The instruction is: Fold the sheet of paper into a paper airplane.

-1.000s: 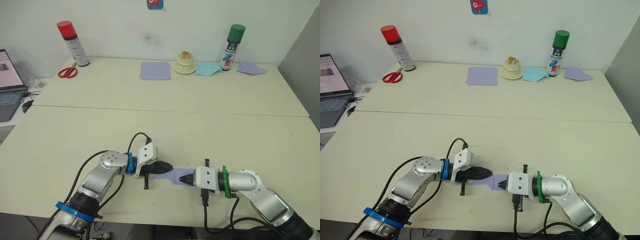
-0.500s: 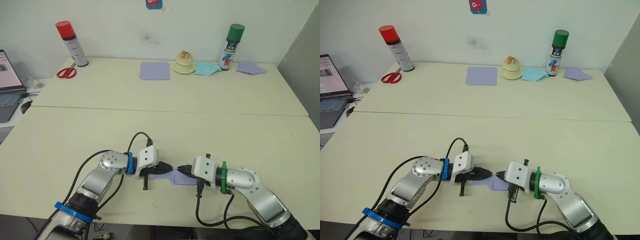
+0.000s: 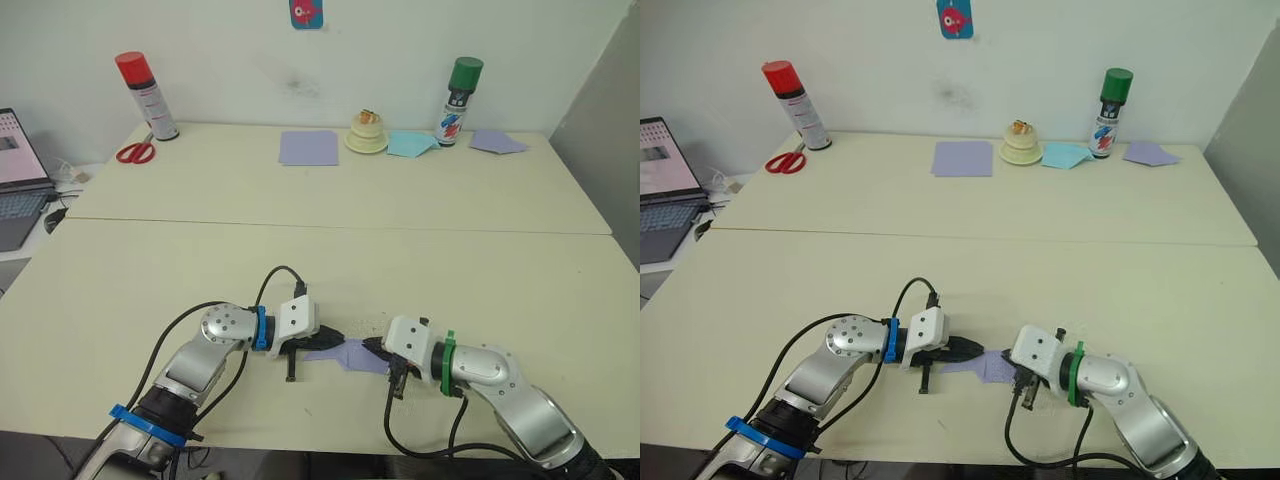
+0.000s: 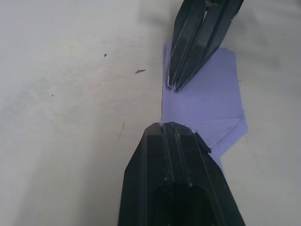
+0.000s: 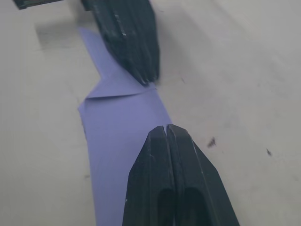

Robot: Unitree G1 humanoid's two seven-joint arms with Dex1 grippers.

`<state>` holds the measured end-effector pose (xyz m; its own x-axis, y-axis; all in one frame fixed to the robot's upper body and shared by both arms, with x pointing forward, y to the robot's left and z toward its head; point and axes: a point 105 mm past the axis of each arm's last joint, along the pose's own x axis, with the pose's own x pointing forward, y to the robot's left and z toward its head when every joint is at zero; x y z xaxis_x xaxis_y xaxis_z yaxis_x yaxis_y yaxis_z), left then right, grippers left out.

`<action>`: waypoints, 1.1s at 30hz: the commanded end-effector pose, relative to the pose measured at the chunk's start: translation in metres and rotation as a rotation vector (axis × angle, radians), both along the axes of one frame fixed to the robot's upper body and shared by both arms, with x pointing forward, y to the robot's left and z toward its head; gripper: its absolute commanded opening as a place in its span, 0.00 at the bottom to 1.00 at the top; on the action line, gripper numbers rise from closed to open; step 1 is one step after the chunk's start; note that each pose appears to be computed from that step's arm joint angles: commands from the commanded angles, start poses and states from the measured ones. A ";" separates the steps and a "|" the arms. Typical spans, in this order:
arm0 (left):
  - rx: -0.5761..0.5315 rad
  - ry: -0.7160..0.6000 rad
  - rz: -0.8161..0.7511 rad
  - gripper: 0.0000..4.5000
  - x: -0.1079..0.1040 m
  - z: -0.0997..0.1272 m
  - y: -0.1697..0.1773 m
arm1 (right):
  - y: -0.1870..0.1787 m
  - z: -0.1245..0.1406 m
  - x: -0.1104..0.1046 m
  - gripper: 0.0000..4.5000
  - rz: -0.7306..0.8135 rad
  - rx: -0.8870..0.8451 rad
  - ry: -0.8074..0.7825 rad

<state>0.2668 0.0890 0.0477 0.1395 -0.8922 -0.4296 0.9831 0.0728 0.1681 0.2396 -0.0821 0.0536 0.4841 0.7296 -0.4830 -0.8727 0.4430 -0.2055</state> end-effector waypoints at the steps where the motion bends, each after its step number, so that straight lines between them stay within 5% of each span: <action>1: 0.154 0.136 0.031 0.00 -0.015 -0.045 0.021 | -0.028 -0.014 0.000 0.01 -0.120 -0.018 0.104; 9: 0.153 0.122 0.036 0.00 -0.011 -0.045 0.020 | 0.003 0.046 -0.006 0.01 0.045 0.241 -0.134; 19: 0.146 0.109 0.030 0.00 -0.008 -0.042 0.015 | 0.018 0.008 0.004 0.01 0.053 0.074 -0.142; 28: 0.147 0.111 0.037 0.00 -0.008 -0.041 0.019 | -0.033 -0.021 0.009 0.01 -0.196 0.018 0.060; 33: 0.148 0.111 0.040 0.00 -0.007 -0.041 0.020 | -0.045 -0.020 0.001 0.01 -0.194 0.012 0.065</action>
<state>0.2694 0.0861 0.0463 0.1352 -0.8920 -0.4314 0.9824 0.0639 0.1758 0.2461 -0.1149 0.0498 0.5910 0.6680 -0.4523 -0.7945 0.5791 -0.1828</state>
